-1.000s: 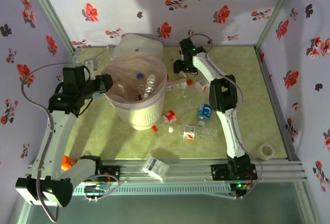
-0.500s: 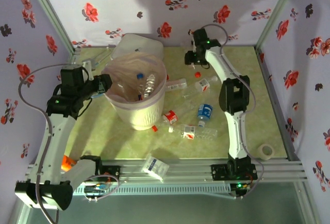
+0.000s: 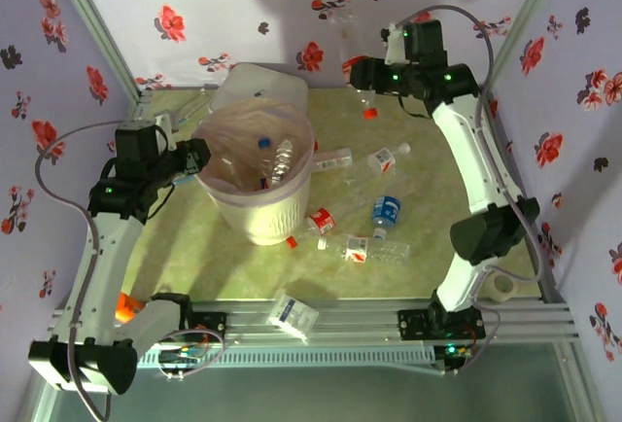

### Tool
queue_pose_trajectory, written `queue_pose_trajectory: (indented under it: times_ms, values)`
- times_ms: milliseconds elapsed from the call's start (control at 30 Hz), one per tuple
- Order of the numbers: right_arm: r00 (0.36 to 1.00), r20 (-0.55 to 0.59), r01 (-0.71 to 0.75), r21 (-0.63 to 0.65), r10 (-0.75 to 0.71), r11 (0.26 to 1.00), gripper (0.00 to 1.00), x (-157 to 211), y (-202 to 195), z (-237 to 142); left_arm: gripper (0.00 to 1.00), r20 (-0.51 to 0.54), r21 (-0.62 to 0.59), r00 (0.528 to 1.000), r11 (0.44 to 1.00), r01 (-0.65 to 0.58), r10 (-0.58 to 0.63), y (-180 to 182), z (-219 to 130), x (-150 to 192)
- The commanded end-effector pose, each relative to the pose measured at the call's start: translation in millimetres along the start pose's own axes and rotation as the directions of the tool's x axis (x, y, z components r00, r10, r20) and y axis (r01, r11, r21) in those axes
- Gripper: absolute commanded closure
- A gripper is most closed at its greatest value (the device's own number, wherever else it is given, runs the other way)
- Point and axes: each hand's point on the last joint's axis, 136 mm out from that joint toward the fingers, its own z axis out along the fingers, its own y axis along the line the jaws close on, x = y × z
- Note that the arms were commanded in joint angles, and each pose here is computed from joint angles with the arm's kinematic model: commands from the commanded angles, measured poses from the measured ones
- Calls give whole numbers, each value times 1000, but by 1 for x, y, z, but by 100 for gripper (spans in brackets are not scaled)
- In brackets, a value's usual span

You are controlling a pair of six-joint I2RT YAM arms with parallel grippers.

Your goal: Put the plastic bottles in the bin

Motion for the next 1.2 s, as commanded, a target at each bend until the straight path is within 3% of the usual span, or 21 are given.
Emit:
queue_pose_trajectory:
  times_ms: [0, 133, 233, 633, 767, 933, 1033, 1167]
  values:
    - [999, -24, 24, -226, -30, 974, 40, 17, 82, -9, 62, -7, 4, 1000, 1000, 4, -4, 0, 9, 2]
    - [987, -75, 109, -353, -144, 929, 40, 56, 159, -5, 65, -8, 1, 1000, 1000, 2, -2, 0, 13, 1]
    - [975, -89, 157, -367, -202, 917, 40, 78, 186, 3, 67, -11, 2, 1000, 1000, 5, -5, -1, 14, -1]
    - [929, -248, 189, -319, -275, 929, 39, 167, 210, 58, 69, 4, -3, 1000, 1000, 4, -4, -2, 13, -5]
    - [924, -258, 200, -305, -283, 931, 36, 174, 202, 54, 69, 7, -3, 1000, 1000, -3, 3, -3, 13, -8]
    - [909, -225, 278, -300, -351, 913, 9, 160, 199, 35, 69, 9, -2, 1000, 1000, -5, 5, -4, 15, -10]
    - [915, -193, 302, -254, -355, 919, 5, 141, 190, 32, 69, 9, 0, 1000, 1000, -5, 5, -4, 16, -10]
    - [925, -168, 307, -198, -340, 931, 7, 125, 182, 42, 69, 12, -3, 1000, 1000, -10, 10, -4, 14, -10]
